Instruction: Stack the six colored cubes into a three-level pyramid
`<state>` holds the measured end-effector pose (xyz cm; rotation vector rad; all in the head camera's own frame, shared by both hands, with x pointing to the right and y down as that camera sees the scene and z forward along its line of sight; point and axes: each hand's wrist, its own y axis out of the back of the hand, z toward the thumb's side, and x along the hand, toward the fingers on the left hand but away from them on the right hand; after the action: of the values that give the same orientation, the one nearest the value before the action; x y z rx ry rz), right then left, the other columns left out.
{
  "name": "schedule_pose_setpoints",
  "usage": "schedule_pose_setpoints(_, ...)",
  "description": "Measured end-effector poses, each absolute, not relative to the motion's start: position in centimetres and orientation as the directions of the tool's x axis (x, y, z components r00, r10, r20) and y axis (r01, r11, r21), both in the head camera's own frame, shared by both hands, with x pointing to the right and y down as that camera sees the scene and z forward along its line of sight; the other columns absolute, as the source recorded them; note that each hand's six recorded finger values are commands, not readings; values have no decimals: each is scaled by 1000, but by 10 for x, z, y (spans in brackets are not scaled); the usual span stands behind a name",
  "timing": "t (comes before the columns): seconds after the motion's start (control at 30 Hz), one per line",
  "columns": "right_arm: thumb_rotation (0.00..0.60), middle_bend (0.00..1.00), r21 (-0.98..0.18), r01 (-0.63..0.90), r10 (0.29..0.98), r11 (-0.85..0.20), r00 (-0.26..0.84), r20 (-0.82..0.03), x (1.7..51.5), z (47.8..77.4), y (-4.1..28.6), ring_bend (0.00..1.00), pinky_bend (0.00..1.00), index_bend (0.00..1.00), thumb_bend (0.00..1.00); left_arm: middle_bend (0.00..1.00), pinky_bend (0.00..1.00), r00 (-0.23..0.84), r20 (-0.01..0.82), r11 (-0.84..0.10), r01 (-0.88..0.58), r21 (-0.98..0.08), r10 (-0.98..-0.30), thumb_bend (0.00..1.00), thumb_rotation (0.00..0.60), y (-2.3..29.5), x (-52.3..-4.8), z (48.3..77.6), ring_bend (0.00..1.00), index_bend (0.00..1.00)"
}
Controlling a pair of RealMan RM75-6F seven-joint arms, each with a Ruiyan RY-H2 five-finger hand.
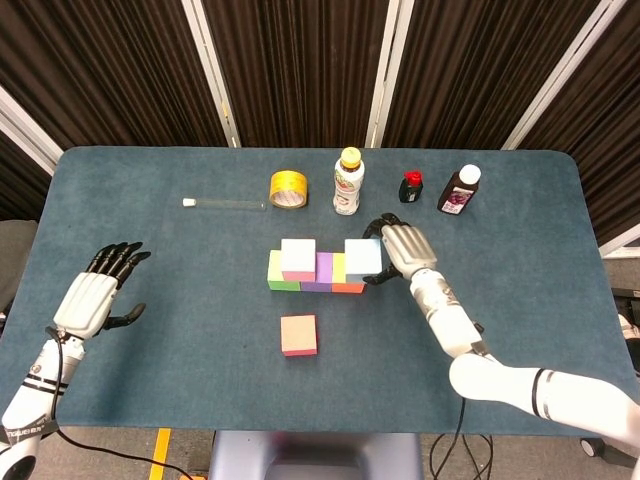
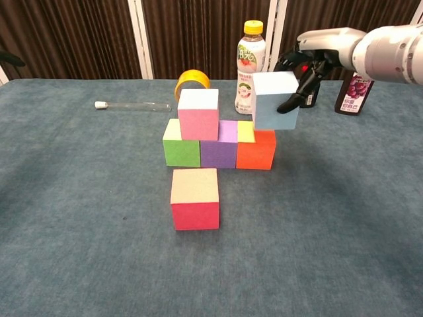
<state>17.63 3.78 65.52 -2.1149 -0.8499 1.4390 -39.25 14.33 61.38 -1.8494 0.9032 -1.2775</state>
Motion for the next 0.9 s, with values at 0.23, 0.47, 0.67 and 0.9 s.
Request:
schedule_pose_setpoints(0.23, 600, 319, -637, 250, 684, -729, 292, -668, 154, 672, 29, 152, 273, 519, 273, 29, 83, 262, 470, -518, -157, -841, -843, 309, 600, 147, -395, 617, 10, 135)
schedule_pose_setpoints(0.47, 600, 311, -622, 264, 675, -737, 309, -670, 139, 679, 29, 144, 260, 513, 274, 27, 83, 259, 468, -516, -164, -841, -845, 308, 600, 148, -398, 617, 8, 133)
schedule_pose_setpoints(0.67, 600, 307, -621, 253, 670, -742, 303, -678, 135, 685, 30, 142, 250, 502, 274, 22, 83, 260, 472, -520, -167, -838, -843, 309, 600, 150, -400, 618, 6, 131)
schedule_pose_setpoints(0.9, 600, 305, -625, 254, 675, -738, 293, -677, 134, 687, 29, 140, 245, 498, 274, 18, 84, 265, 479, -529, -172, -831, -837, 309, 600, 151, -400, 620, 6, 130)
